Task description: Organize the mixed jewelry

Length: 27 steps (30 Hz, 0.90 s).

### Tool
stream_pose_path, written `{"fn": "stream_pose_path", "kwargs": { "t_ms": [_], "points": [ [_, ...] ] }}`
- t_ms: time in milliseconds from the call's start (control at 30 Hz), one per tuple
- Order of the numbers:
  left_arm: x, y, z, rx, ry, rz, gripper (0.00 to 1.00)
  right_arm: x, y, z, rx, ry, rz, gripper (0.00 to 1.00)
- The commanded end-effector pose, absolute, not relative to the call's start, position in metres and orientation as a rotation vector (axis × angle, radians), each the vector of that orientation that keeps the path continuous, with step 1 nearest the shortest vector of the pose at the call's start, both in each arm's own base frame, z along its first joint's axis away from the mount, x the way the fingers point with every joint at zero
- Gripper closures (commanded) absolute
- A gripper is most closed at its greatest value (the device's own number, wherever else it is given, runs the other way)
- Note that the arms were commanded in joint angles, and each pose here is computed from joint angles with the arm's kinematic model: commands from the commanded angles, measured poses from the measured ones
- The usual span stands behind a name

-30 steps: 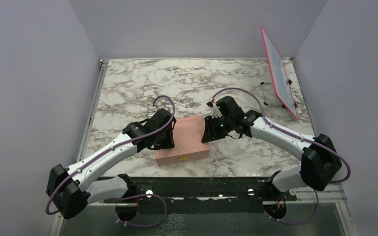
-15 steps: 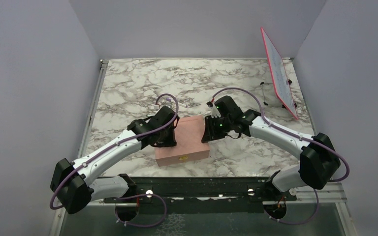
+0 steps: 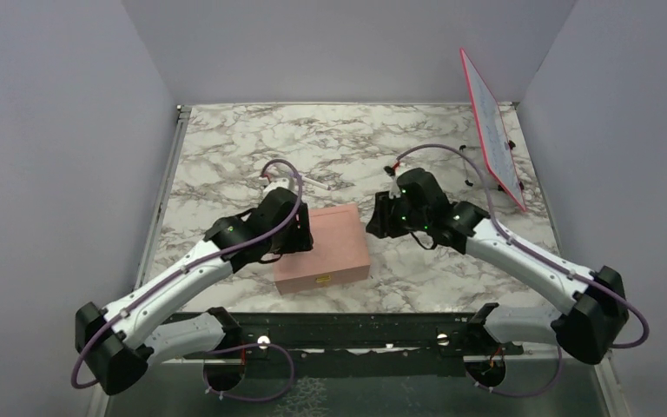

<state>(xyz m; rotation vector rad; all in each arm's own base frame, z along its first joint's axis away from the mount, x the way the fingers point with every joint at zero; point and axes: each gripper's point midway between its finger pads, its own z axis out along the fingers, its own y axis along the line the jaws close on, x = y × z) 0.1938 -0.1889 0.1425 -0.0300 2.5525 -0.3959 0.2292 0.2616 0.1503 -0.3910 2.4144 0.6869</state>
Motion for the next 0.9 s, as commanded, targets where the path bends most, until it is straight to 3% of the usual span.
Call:
{"fn": "stream_pose_path", "kwargs": {
  "t_ms": [0, 133, 167, 567, 867],
  "points": [
    [0.221, -0.16, 0.23, -0.08, 2.199, -0.39, 0.26, 0.261, 0.232, 0.216, -0.259, 2.128, 0.555, 0.58],
    [0.221, -0.132, 0.285, -0.116, 2.009, -0.384, 0.02, 0.263, 0.203, 0.267, -0.221, 1.942, 0.493, 0.47],
    [0.219, -0.125, 0.297, -0.124, 1.968, -0.381, 0.01, 0.262, 0.195, 0.28, -0.201, 1.897, 0.476, 0.44],
    [0.202, -0.057, 0.381, -0.178, 1.732, -0.238, 0.01, 0.246, 0.116, 0.391, -0.028, 1.571, 0.314, 0.12],
    [0.198, -0.051, 0.388, -0.177, 1.714, -0.232, 0.01, 0.232, 0.095, 0.419, 0.016, 1.468, 0.322, 0.07]
  ]
}}
